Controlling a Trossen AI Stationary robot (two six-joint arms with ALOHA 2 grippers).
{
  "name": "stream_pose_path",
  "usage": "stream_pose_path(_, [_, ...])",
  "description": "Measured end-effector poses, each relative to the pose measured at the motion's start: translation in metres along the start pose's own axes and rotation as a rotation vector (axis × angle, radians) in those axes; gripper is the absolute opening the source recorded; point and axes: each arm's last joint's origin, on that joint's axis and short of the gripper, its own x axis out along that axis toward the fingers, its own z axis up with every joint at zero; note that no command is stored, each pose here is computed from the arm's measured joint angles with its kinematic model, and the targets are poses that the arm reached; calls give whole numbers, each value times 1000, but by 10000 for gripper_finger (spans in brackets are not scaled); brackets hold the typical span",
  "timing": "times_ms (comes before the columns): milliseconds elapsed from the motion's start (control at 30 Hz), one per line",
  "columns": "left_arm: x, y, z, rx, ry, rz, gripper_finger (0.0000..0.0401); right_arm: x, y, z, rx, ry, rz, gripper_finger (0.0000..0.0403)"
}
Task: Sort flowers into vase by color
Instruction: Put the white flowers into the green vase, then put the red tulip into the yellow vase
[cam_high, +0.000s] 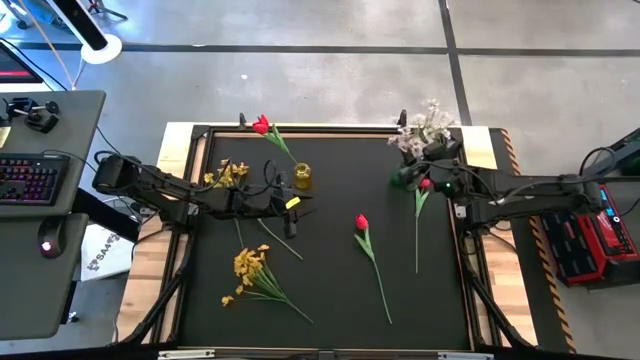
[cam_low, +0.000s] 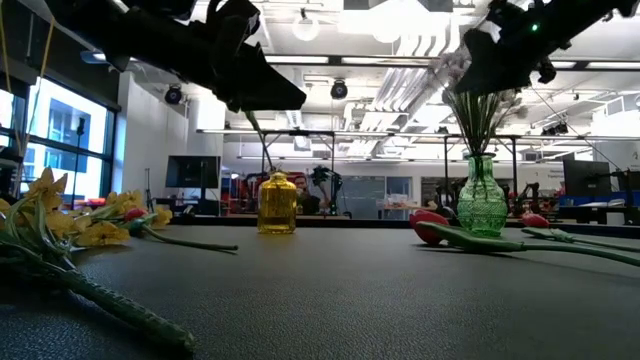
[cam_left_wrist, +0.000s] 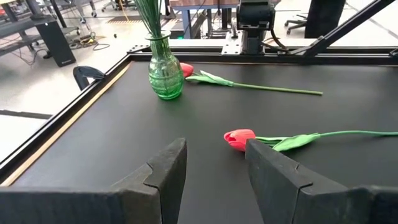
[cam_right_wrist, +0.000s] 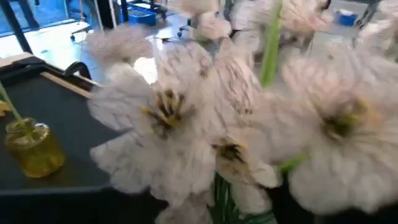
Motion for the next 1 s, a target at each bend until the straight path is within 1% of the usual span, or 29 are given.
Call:
stream_pose_path(133, [0,-1,0,-14,2,-8,154,-10,-7,7,12,82,47,205])
stream_pose_path(300, [-5,-5,3,-8,-3,-27,154,-28,-19,24,55,281,136,197])
stream_pose_path(400, [-12,-8,7,16,-10,-46,154,-38,-25,33,84,387,195,190])
stream_pose_path(633, [-30,-16,17,58,-25,-74,154,-61,-31,44,93,520,302,171])
stream_pose_path(733, [-37,-19,18,75,-13,-77,154,-68,-29,40,87,564,333,160])
stream_pose_path(800, [-41,-21,17,98,1,-75,154,-70,-23,32,80,596,352,152])
stream_pose_path(1000, [-54,-26,16,147,47,-40,154,-74,11,-3,29,683,412,132])
